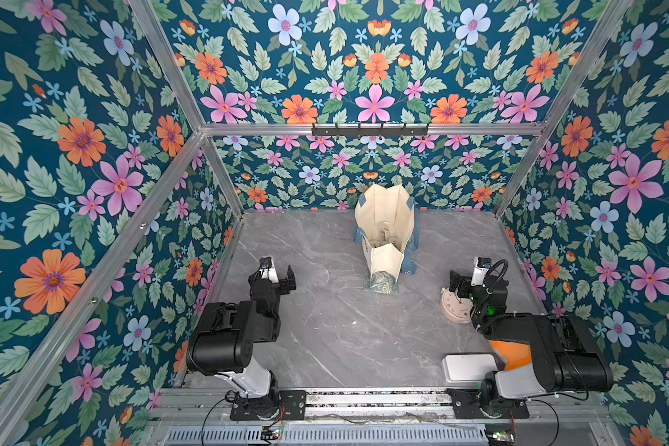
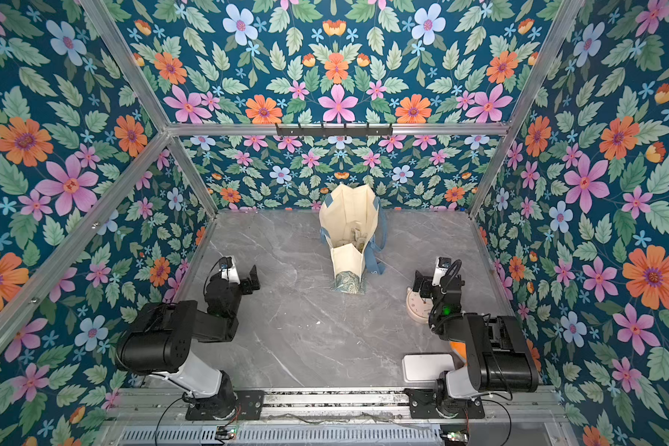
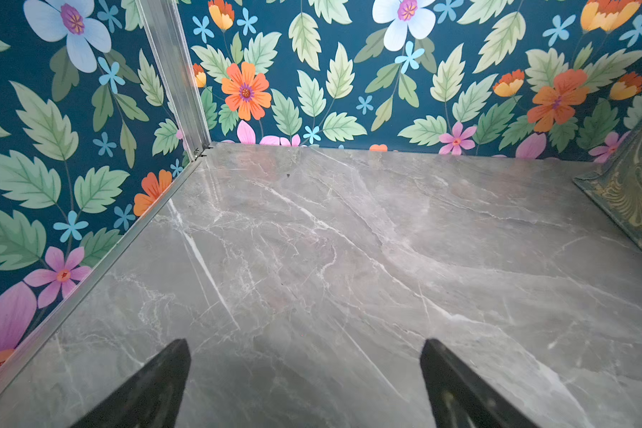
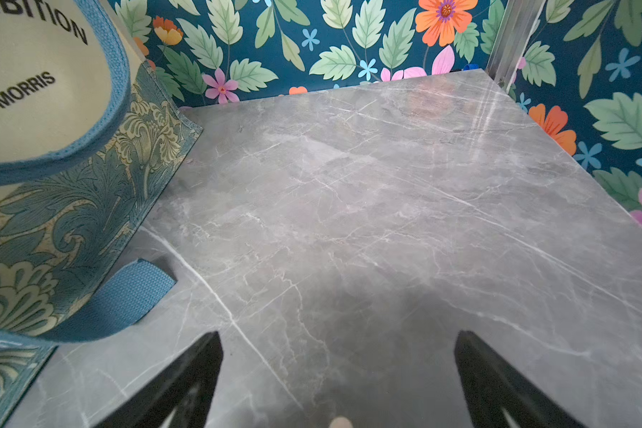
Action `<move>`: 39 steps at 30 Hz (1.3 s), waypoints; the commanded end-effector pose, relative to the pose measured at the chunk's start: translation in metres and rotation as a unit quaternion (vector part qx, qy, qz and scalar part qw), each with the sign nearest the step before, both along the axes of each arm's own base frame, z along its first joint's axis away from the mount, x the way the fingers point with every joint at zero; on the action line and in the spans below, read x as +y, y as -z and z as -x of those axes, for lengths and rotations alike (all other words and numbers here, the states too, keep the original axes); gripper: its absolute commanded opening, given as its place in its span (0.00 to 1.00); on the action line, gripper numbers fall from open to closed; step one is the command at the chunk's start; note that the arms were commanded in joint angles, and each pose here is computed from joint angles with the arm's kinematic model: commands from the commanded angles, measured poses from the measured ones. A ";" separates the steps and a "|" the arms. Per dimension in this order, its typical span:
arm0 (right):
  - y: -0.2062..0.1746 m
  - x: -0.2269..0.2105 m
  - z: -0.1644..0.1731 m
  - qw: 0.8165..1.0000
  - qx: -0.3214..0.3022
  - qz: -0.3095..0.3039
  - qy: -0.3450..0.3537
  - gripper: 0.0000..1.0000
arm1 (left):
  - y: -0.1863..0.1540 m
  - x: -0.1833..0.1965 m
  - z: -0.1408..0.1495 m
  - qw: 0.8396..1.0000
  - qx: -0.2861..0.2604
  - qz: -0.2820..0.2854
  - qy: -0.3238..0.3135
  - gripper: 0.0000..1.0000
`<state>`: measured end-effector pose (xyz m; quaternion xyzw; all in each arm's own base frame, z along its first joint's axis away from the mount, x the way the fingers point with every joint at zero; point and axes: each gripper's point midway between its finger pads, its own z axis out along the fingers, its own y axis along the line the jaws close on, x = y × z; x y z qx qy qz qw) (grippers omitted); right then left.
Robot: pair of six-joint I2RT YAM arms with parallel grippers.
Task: Take out the compass set from the canvas bag
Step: Adjust the canvas bag at the center of the board.
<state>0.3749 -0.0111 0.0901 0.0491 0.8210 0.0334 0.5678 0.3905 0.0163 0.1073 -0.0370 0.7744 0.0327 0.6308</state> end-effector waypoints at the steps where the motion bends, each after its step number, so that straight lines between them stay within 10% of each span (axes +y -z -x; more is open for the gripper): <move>1: -0.008 0.001 -0.003 1.000 -0.014 0.002 -0.003 0.99 | -0.001 0.001 -0.001 1.000 -0.002 -0.004 -0.001 1.00; 34: -0.008 0.000 -0.003 1.000 -0.015 0.000 -0.002 0.99 | -0.002 0.001 0.000 1.000 -0.005 -0.004 -0.001 1.00; 39: -0.038 -0.008 -0.005 0.999 0.015 0.011 0.031 0.99 | -0.029 0.029 -0.010 0.995 0.040 0.000 -0.090 1.00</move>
